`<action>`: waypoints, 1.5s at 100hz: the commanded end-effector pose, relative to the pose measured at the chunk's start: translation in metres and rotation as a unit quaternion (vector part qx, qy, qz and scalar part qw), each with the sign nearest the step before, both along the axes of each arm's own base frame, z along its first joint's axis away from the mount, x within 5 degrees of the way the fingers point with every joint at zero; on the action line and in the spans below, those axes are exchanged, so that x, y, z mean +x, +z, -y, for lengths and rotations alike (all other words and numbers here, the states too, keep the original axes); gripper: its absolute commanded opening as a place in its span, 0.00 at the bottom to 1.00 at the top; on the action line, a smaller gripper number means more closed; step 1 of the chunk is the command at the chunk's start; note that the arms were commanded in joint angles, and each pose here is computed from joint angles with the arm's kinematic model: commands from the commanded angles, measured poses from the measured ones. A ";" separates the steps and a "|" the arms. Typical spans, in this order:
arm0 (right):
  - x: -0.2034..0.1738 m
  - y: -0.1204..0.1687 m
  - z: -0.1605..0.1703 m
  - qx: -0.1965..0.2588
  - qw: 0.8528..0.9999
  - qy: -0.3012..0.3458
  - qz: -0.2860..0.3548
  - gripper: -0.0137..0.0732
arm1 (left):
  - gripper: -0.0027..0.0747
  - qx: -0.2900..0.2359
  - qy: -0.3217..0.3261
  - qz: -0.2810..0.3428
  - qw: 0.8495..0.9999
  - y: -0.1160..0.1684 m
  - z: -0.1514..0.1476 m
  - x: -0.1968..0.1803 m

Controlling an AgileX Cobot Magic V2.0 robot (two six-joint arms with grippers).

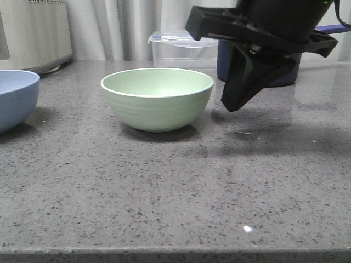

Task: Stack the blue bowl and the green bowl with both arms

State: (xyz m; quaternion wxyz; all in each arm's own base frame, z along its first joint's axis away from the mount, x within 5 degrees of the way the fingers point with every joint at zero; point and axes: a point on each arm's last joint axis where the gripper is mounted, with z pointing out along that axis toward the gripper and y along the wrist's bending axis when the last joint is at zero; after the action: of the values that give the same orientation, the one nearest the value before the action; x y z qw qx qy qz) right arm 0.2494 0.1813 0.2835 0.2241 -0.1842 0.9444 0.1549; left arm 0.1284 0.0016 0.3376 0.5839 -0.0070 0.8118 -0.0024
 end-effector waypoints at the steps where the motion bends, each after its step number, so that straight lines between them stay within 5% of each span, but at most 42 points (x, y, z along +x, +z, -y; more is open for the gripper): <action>1: 0.001 0.022 0.000 0.038 0.998 -0.003 0.054 0.07 | 0.53 -0.004 0.004 0.053 0.999 0.018 -0.001 0.002; 87: 0.011 0.010 -0.009 0.053 0.997 -0.012 0.049 0.07 | 0.53 -0.005 0.003 0.047 0.999 0.017 0.000 0.001; 116: 0.011 0.010 -0.009 0.053 0.997 -0.012 0.049 0.07 | 0.48 -0.010 -0.003 -0.084 0.996 0.015 0.000 0.032; 150: 0.011 0.010 -0.009 0.053 0.997 -0.012 0.049 0.07 | 0.48 -0.054 -0.013 -0.211 0.976 -0.001 0.003 0.093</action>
State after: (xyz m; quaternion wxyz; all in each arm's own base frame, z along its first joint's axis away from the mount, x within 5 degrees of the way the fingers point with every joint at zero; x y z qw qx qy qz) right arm 0.2594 0.1899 0.2742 0.2370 -0.1684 0.9409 0.1738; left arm 0.2074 -0.0019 0.3280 0.3784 -0.0200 0.9244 -0.0434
